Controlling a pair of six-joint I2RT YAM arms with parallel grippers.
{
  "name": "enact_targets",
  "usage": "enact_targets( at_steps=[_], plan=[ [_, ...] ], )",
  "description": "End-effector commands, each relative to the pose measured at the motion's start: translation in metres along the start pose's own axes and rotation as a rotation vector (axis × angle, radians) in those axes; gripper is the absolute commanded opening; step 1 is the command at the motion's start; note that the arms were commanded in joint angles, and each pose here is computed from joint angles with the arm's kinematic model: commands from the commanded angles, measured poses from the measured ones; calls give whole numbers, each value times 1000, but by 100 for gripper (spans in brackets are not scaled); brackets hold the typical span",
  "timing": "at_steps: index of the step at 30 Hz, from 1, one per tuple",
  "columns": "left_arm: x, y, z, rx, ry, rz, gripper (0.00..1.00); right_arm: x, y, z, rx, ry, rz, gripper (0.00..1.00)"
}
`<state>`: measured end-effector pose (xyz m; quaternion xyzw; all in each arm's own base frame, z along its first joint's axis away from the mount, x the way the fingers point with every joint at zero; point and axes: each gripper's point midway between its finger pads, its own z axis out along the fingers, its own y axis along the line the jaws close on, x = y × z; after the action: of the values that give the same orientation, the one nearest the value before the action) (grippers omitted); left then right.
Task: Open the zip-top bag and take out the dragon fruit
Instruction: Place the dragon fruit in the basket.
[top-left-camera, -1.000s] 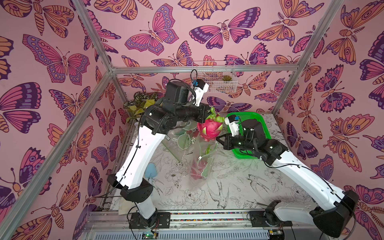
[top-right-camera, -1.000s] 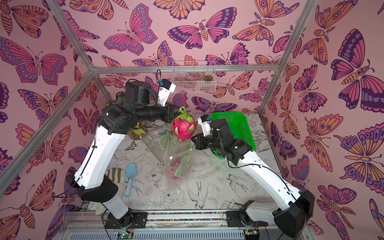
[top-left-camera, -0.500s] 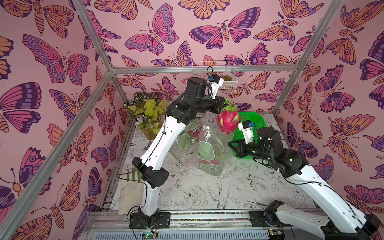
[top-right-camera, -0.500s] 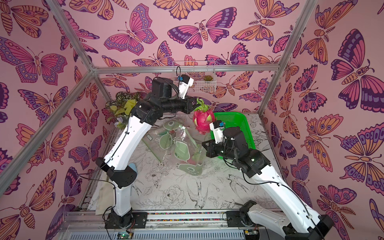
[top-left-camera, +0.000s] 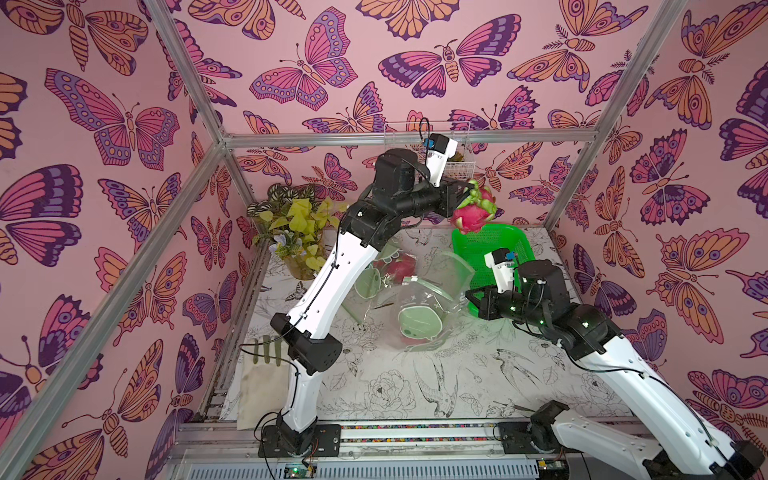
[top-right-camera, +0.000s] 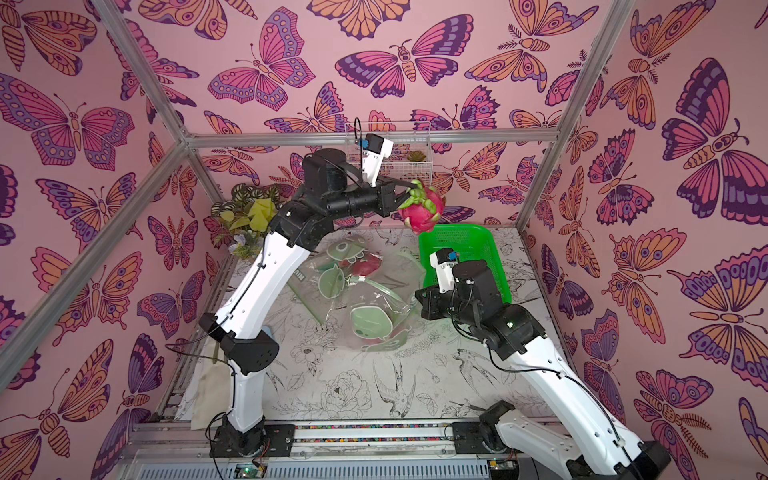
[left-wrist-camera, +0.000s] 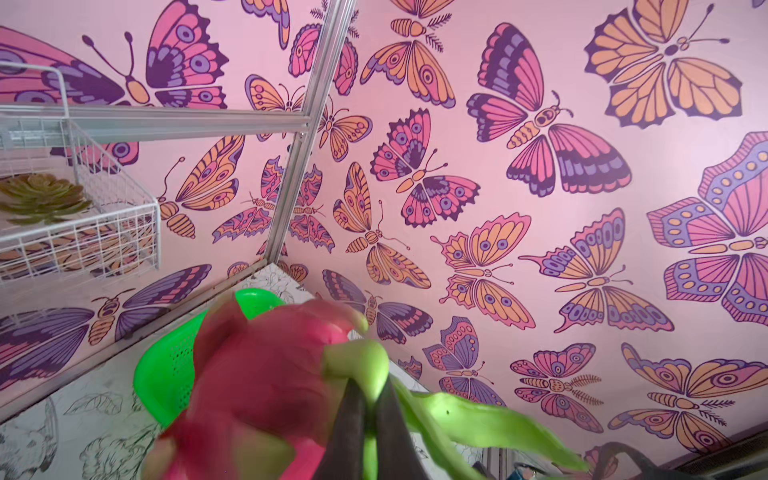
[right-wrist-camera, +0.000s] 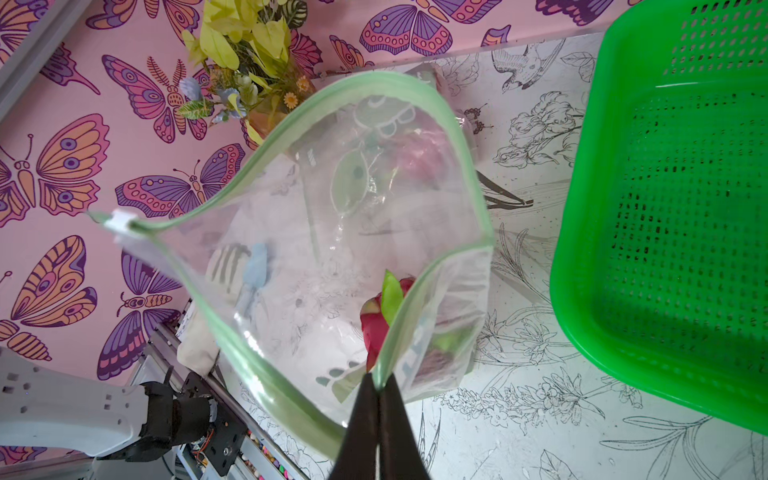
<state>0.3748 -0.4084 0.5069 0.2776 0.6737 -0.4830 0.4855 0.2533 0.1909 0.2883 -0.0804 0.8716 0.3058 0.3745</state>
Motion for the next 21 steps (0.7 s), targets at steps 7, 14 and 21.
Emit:
enact_targets(
  at_steps=[7, 14, 21],
  plan=[
    [43, 29, 63, 93, 26, -24, 0, 10, -23, -5, 87, 10, -23, 0],
    [87, 63, 102, 95, 68, -79, 0, 22, -35, -9, 110, 16, -9, 0],
    [124, 91, 127, 87, 93, -114, 0, 38, -46, -10, 131, 36, 2, 0]
  ],
)
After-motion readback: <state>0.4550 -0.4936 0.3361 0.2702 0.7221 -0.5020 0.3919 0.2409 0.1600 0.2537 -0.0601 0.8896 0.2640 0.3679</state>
